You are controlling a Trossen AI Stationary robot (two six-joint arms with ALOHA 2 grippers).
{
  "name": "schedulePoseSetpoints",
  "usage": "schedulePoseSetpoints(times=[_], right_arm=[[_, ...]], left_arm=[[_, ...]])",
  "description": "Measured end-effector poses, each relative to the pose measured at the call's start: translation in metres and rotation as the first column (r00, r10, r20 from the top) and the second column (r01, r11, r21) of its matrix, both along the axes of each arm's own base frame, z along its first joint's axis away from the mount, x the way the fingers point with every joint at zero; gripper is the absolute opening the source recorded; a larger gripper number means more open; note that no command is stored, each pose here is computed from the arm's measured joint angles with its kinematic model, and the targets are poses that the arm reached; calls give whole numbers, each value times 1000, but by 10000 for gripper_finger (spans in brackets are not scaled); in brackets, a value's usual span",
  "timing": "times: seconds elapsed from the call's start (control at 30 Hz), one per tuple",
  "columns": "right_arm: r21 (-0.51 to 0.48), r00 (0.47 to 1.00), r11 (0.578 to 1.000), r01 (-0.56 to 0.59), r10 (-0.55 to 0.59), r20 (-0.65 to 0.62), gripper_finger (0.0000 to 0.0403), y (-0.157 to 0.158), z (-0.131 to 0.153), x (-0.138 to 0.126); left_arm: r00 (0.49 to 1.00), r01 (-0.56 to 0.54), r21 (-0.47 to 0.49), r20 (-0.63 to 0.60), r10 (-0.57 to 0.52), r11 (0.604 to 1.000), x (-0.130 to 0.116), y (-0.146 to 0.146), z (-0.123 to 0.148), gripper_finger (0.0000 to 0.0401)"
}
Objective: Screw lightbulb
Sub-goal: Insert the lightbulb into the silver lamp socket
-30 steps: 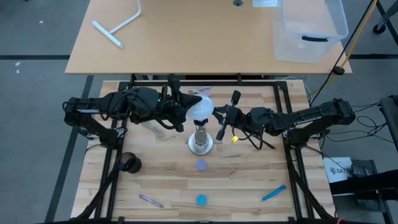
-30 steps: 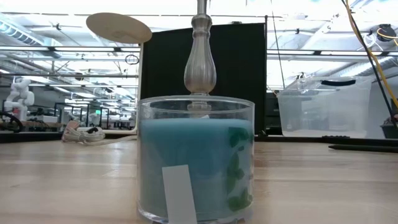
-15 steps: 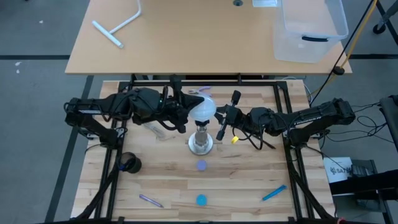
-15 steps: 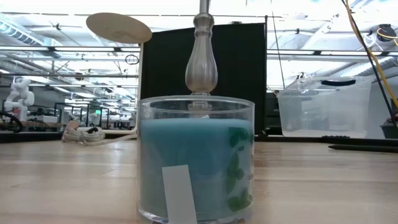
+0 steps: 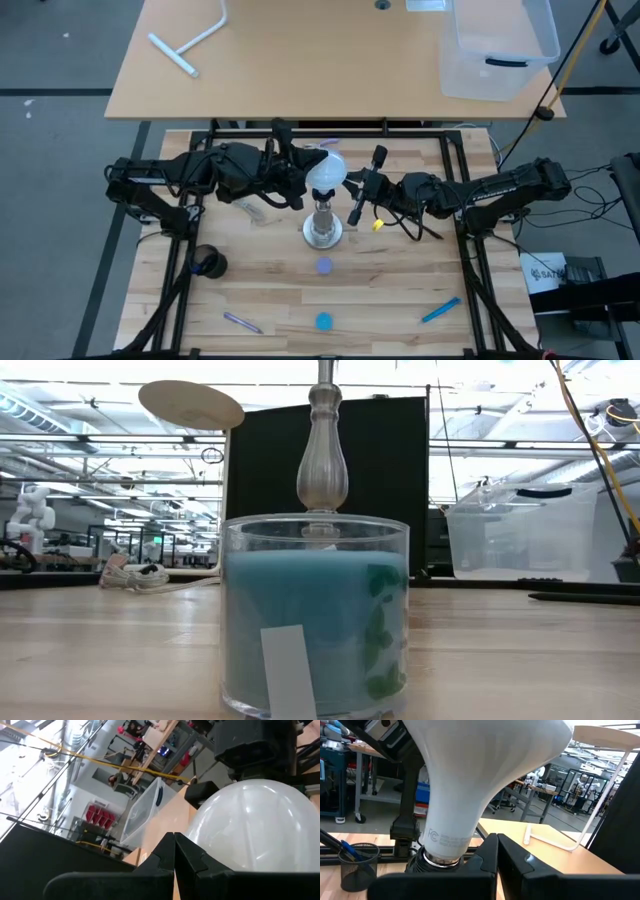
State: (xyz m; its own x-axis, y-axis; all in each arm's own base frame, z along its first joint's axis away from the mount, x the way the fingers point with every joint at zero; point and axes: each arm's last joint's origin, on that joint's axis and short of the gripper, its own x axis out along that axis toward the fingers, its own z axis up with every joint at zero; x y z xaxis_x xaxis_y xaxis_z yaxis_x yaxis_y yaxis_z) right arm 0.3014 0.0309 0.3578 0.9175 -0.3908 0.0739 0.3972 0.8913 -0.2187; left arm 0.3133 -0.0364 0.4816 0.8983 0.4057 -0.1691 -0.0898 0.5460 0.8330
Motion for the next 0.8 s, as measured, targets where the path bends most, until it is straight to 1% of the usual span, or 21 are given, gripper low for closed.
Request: schedulePoseSetpoints(times=[0.27, 0.57, 0.8], right_arm=[[0, 1000, 1000, 0, 0, -1, 0, 0, 0, 0], [-7, 1000, 1000, 1, -1, -4, 0, 0, 0, 0], [-10, 1000, 1000, 2, -2, -5, 0, 0, 0, 0]], left_arm=[[1000, 0, 3, 3, 0, 1000, 0, -2, 0, 0], [999, -32, 22, 2, 32, 999, -2, -6, 1, 0], [1000, -26, 36, 0, 26, 999, -3, -11, 1, 0]])
